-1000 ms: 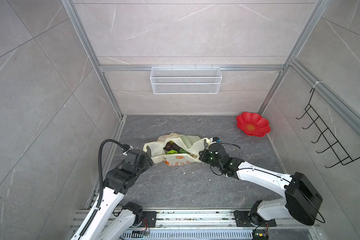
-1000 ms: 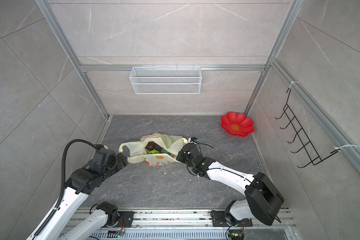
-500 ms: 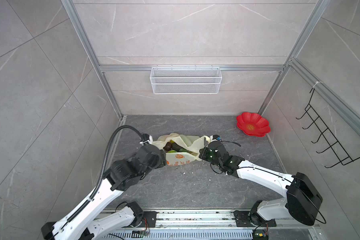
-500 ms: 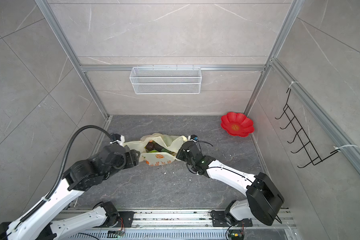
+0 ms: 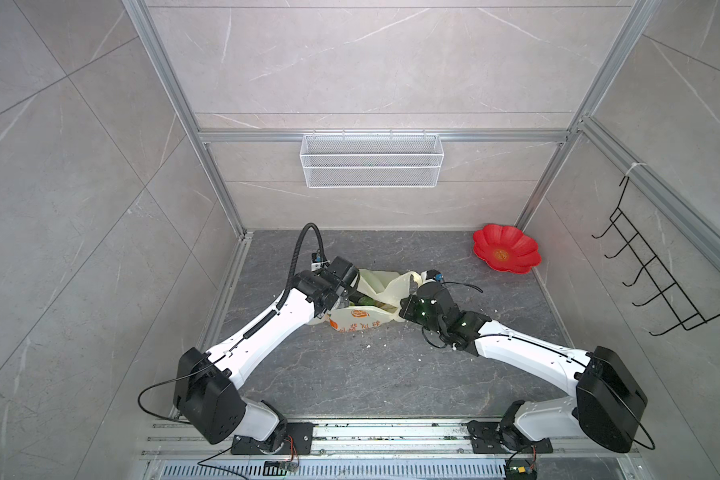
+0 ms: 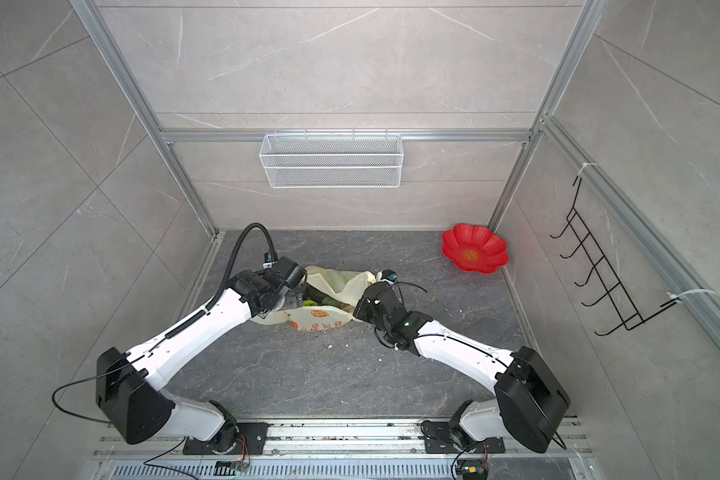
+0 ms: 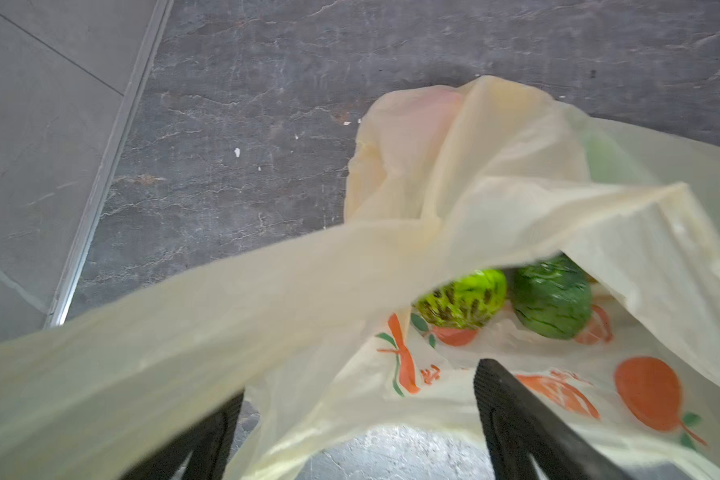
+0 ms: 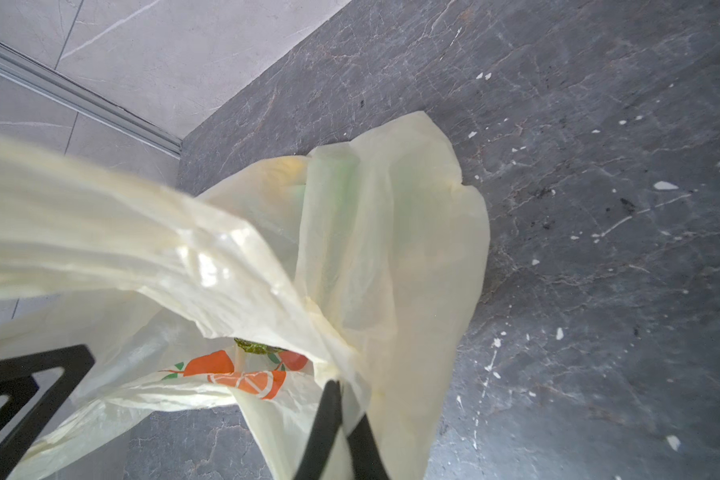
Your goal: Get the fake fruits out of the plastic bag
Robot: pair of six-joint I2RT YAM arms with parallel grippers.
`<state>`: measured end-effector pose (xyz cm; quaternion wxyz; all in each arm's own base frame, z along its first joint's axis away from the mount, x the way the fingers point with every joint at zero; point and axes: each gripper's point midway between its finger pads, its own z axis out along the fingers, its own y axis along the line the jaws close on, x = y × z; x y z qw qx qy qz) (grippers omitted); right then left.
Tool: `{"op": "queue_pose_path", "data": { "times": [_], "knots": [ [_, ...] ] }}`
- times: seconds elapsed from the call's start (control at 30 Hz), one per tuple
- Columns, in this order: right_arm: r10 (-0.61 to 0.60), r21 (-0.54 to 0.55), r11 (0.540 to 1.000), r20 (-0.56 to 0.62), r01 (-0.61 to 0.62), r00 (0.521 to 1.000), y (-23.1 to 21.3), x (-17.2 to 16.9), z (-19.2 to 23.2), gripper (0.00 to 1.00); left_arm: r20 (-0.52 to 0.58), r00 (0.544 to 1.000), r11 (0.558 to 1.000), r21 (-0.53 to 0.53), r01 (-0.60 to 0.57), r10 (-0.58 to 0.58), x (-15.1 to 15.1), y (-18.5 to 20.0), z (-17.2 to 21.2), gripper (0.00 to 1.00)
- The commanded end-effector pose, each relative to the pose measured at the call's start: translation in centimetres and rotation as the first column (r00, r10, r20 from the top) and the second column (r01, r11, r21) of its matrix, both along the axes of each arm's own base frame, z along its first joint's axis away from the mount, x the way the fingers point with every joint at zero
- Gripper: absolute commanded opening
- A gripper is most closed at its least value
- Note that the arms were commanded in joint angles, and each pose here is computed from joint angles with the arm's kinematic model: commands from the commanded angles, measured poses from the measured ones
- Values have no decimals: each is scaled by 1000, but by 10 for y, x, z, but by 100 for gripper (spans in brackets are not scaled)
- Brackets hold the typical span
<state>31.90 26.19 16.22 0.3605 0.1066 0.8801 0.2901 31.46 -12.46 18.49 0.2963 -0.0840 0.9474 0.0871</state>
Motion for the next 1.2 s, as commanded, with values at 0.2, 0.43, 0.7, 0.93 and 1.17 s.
{"op": "queue_pose_path", "data": {
  "times": [0.2, 0.43, 0.7, 0.93, 1.17],
  "knots": [
    [35, 10, 999, 33, -35, 999, 3, -4, 8, 0, -48, 998, 998, -63, -30, 27, 36, 3, -41, 98],
    [-16, 146, 989, -21, 19, 1000, -19, 6, -7, 0, -95, 993, 983, -162, -83, 68, 52, 24, -79, 84],
    [0, 204, 979, -55, 11, 998, -16, 14, -19, 0, -31, 999, 922, -386, -19, 8, 62, 14, -85, 41],
    [-2, 51, 999, -48, 4, 999, -27, 22, -24, 0, 133, 990, 890, -444, 101, -46, 59, 6, -37, 15],
    [5, -115, 993, 5, -5, 1000, -41, 32, 4, 47, 201, 978, 876, -460, 146, -57, 49, 6, -12, 8]
  ]
}}
